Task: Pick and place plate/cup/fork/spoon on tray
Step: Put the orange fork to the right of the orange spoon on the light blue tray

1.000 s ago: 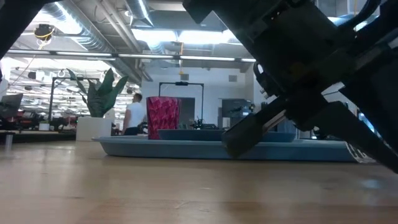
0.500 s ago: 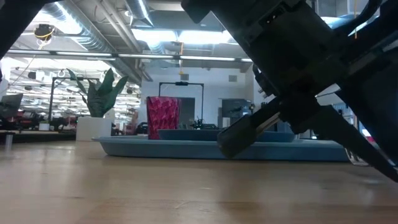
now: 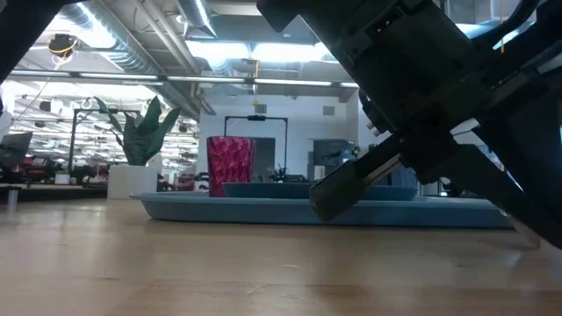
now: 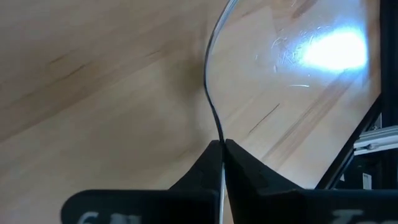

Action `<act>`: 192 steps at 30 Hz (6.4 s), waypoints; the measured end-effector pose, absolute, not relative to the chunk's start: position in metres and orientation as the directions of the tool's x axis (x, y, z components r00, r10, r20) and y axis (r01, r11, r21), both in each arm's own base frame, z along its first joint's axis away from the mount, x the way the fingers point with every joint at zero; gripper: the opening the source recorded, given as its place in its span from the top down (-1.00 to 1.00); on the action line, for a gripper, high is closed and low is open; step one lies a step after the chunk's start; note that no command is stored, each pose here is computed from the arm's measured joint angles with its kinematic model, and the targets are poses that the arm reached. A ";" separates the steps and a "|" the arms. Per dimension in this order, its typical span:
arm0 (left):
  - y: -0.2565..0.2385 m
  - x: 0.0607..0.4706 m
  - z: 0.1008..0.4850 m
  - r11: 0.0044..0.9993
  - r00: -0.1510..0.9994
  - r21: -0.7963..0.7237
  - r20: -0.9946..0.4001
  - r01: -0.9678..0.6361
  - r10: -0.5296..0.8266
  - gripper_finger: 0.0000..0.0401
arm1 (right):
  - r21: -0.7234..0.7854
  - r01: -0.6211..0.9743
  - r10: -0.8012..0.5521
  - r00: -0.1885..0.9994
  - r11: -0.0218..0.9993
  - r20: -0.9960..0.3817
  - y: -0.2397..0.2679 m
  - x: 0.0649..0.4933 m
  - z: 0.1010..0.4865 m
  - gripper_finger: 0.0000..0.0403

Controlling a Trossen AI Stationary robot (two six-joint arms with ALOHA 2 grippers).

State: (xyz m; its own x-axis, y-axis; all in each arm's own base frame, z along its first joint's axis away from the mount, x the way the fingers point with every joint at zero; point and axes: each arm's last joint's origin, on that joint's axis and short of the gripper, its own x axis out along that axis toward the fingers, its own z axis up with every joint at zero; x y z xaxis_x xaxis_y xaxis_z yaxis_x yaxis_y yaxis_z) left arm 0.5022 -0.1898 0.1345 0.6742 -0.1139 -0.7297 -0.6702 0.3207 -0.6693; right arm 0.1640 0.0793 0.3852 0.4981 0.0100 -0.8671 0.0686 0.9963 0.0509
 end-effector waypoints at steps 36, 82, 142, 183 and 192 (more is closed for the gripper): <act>-0.172 0.494 0.244 0.560 0.618 -0.503 -0.786 -0.658 0.019 1.00 | 0.132 -0.002 0.114 0.519 0.991 -0.847 0.090 0.185 0.319 0.95; -0.164 0.484 0.274 0.643 0.657 -0.466 -0.750 -0.608 0.077 1.00 | 0.065 -0.222 0.182 0.560 0.973 -0.808 0.095 0.196 0.291 0.68; -0.135 0.483 0.266 0.683 0.552 -0.335 -0.825 -0.649 0.120 0.68 | 0.009 -0.228 0.117 0.464 0.974 -0.878 0.088 0.188 0.285 1.00; -0.137 0.482 0.266 0.705 0.539 -0.328 -0.837 -0.629 0.092 0.68 | 0.116 -0.163 0.101 -0.100 0.980 -0.990 -0.092 0.219 0.244 1.00; -0.139 0.481 0.266 0.715 0.540 -0.323 -0.837 -0.620 0.091 0.68 | 0.091 -0.211 0.056 -0.167 0.973 -0.984 -0.112 0.238 0.212 1.00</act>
State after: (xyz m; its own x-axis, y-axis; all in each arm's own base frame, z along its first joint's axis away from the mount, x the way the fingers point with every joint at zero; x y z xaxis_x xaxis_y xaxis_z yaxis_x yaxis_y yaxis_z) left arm 0.4815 -0.1388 0.2655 0.5399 0.0909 -0.8368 -0.6203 0.7150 -0.3226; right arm 0.2381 -0.1120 0.2117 -0.1674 0.0557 -0.9843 -0.2109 0.9733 0.0910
